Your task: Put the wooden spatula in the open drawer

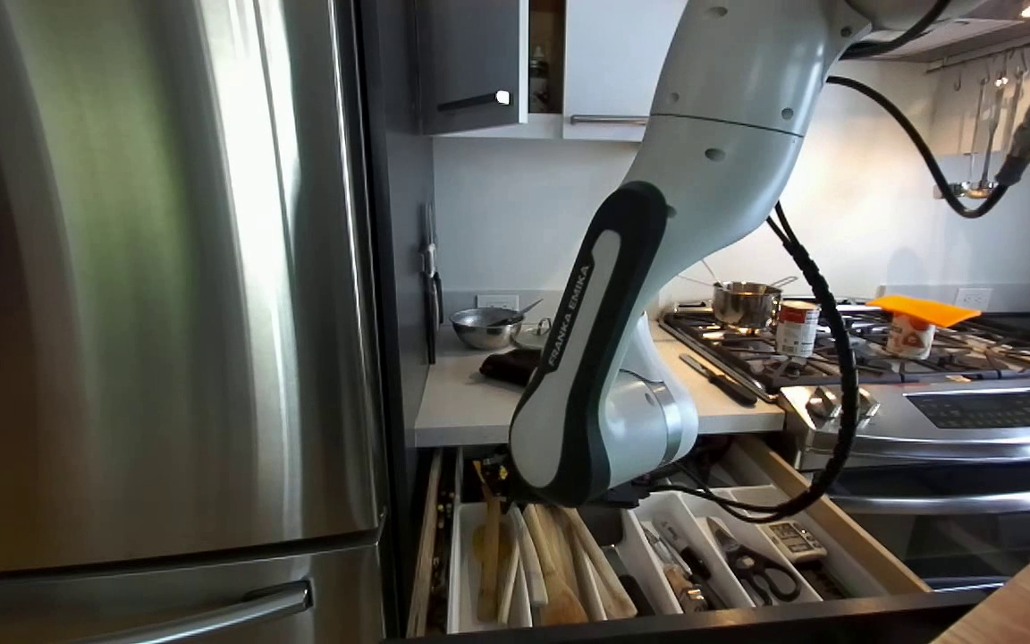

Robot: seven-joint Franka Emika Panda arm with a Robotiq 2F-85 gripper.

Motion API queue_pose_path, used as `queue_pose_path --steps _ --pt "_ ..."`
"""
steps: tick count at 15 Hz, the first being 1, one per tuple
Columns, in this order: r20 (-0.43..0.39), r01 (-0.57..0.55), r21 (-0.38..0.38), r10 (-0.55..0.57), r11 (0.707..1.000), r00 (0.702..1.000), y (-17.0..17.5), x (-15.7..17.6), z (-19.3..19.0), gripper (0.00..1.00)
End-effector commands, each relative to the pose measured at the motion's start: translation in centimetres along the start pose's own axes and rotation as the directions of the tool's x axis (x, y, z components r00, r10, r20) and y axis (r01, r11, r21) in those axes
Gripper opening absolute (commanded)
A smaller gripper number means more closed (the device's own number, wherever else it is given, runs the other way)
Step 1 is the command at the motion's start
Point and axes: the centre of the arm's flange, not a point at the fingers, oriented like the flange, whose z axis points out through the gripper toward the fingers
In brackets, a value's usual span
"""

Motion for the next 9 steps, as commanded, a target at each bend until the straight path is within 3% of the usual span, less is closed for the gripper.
queue_pose_path --steps 1,4,5,9 --pt "-0.041 -0.054 -0.065 0.052 0.996 0.998 -3.2 -1.1 1.6 0.05" --pt "-0.036 -0.050 -0.090 0.047 0.995 0.998 -4.5 -1.6 2.2 0.05" --pt "-0.031 -0.031 -0.057 0.029 0.998 0.999 -2.7 -1.6 1.3 0.19" --pt "-0.039 -0.026 -0.067 0.024 0.997 0.999 -3.5 -1.8 1.8 0.19"
